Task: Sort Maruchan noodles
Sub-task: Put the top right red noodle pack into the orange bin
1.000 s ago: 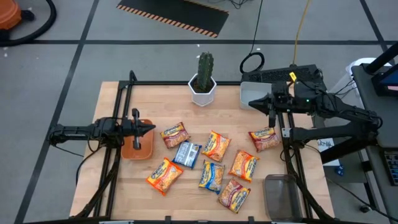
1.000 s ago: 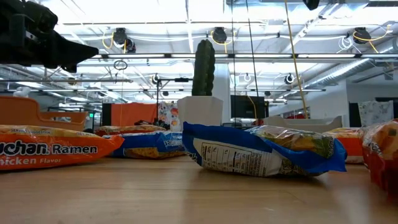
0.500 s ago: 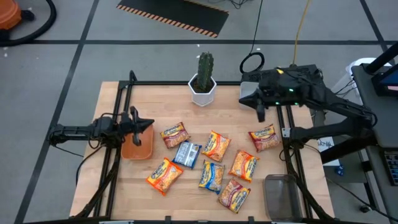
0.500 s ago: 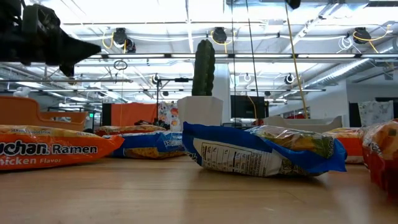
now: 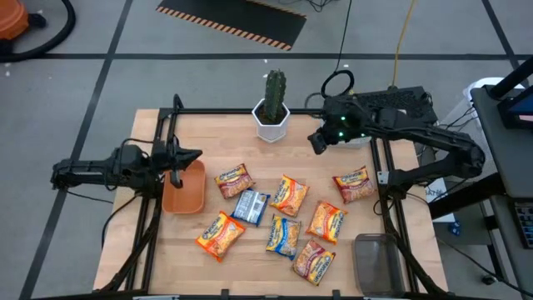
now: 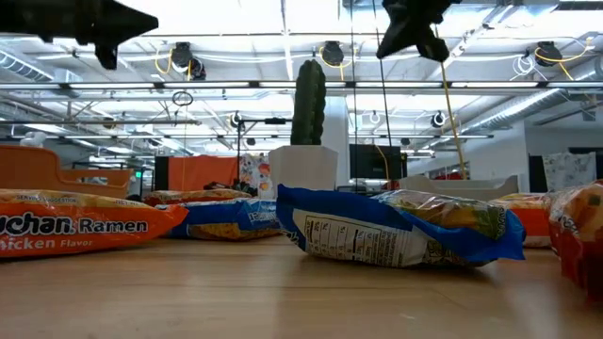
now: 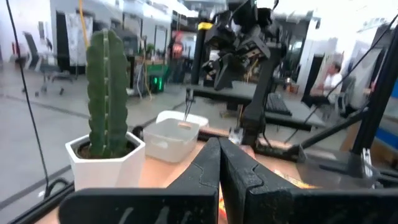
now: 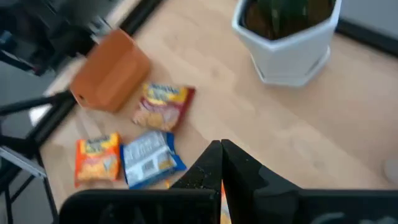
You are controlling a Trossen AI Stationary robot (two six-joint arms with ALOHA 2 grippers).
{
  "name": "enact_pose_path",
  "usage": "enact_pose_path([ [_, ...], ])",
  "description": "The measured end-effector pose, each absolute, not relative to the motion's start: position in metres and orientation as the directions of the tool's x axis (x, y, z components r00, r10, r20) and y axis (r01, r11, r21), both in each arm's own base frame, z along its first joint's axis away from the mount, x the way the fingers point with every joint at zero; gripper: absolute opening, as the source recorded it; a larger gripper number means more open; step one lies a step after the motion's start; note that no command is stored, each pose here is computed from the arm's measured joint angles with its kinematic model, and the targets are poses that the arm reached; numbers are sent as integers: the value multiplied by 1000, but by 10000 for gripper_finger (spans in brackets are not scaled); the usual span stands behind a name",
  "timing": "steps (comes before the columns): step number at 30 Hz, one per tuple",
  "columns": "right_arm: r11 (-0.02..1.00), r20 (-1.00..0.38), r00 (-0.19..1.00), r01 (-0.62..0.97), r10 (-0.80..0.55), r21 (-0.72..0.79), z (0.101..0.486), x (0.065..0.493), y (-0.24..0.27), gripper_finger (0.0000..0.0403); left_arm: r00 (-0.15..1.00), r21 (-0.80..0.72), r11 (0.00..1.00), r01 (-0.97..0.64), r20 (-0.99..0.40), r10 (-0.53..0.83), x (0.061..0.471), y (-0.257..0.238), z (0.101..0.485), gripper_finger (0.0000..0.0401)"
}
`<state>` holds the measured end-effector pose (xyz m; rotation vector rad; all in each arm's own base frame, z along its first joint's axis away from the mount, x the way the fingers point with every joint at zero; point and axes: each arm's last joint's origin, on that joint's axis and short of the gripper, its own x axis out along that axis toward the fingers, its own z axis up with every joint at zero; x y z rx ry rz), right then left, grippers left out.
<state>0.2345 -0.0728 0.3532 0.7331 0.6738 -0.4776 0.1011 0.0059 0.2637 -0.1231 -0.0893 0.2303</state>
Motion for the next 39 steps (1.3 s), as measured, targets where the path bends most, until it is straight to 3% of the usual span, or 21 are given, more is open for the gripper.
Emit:
enact_pose_path([
  [9, 542, -781, 613, 700, -123, 464, 337, 244, -69, 0, 963, -209, 950, -233, 89, 256, 106, 7, 312, 1],
  [15, 539, -833, 542, 737, -110, 408, 328, 247, -59, 0, 953, -287, 927, -242, 110, 283, 102, 8, 348, 1],
  [26, 474, -878, 467, 798, -100, 371, 322, 242, -39, 0, 970, -270, 932, -242, -90, 226, 107, 10, 402, 1],
  [33, 442, -919, 390, 835, -56, 327, 301, 236, -37, 0, 940, -240, 935, -263, -283, 191, 122, 11, 406, 1],
  [39, 473, -950, 313, 839, -14, 269, 276, 230, -39, 0, 930, -276, 938, -209, -352, 103, 135, 9, 403, 1],
])
